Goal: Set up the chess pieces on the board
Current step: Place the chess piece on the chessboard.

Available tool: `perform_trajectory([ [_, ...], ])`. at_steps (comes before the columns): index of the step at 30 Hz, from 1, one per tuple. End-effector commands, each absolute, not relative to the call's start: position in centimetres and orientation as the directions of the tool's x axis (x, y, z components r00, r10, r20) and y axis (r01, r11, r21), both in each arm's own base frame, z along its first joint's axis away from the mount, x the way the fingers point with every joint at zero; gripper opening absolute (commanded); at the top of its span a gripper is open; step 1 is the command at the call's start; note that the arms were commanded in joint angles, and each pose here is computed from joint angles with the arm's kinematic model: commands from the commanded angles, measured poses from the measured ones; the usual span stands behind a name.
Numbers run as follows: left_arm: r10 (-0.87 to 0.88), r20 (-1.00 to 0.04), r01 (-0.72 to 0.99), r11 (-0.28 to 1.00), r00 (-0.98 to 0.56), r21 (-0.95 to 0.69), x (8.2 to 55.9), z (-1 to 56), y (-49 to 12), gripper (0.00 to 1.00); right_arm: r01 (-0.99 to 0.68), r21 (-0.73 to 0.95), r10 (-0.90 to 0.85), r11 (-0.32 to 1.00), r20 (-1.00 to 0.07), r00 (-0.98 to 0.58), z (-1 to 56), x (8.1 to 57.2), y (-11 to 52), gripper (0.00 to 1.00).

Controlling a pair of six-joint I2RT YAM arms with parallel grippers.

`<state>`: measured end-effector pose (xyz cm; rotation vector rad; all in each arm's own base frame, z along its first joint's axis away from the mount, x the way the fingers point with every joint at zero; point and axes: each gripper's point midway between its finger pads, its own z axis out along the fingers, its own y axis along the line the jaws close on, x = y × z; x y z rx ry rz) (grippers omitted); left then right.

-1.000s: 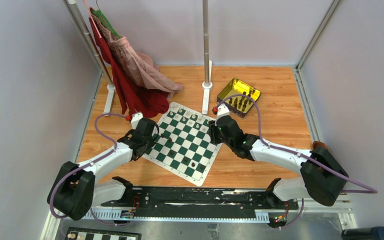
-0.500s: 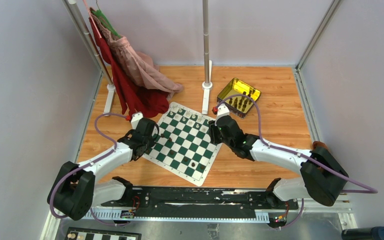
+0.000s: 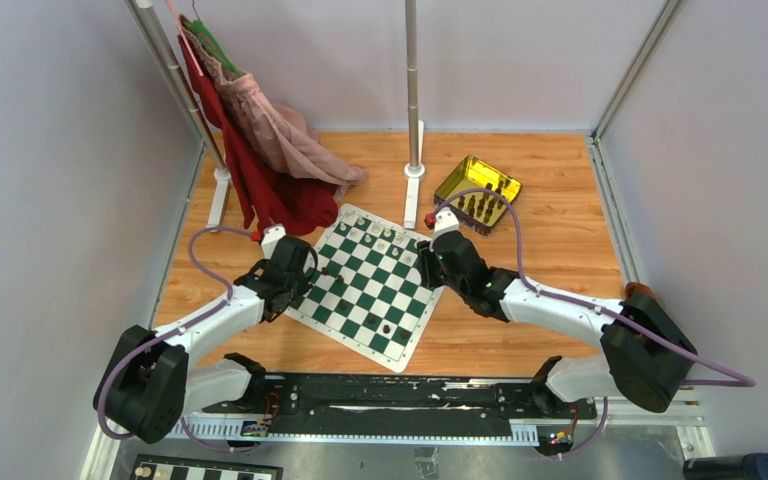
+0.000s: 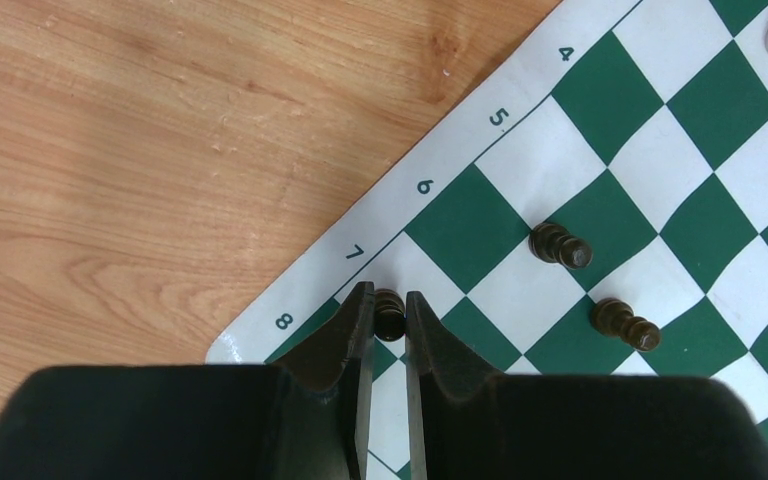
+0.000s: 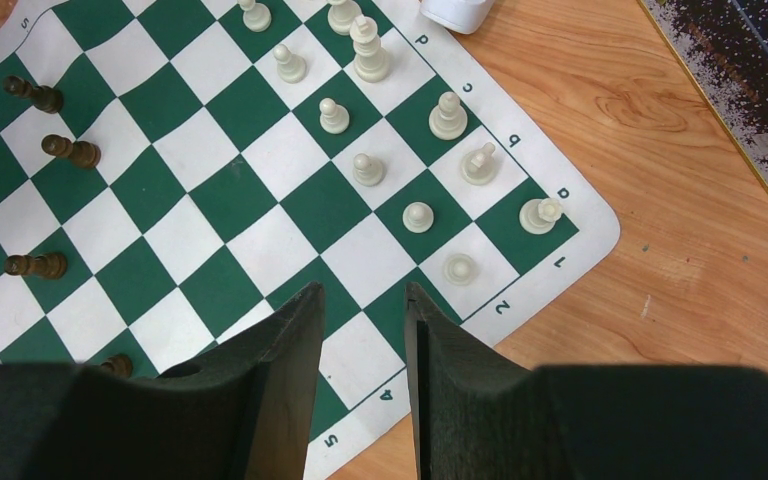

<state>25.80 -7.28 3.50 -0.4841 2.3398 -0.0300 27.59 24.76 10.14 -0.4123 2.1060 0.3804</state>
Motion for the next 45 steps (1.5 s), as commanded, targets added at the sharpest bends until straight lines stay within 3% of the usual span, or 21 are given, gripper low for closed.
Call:
perform_trajectory([
  [1,-0.366,-0.665,-0.351,0.922,-0.651,-0.164,26.0,3.6,-7.1,0.06,-0.412,0.127,-0.114,0.902,-0.851,-0.512,10.5,28.0,24.5,0.4],
  [45,-0.355,-0.681,-0.34,0.926,-0.641,-0.162,27.1,4.8,-7.3,0.06,-0.41,0.122,-0.118,0.904,-0.851,-0.512,10.4,28.1,24.4,0.4],
])
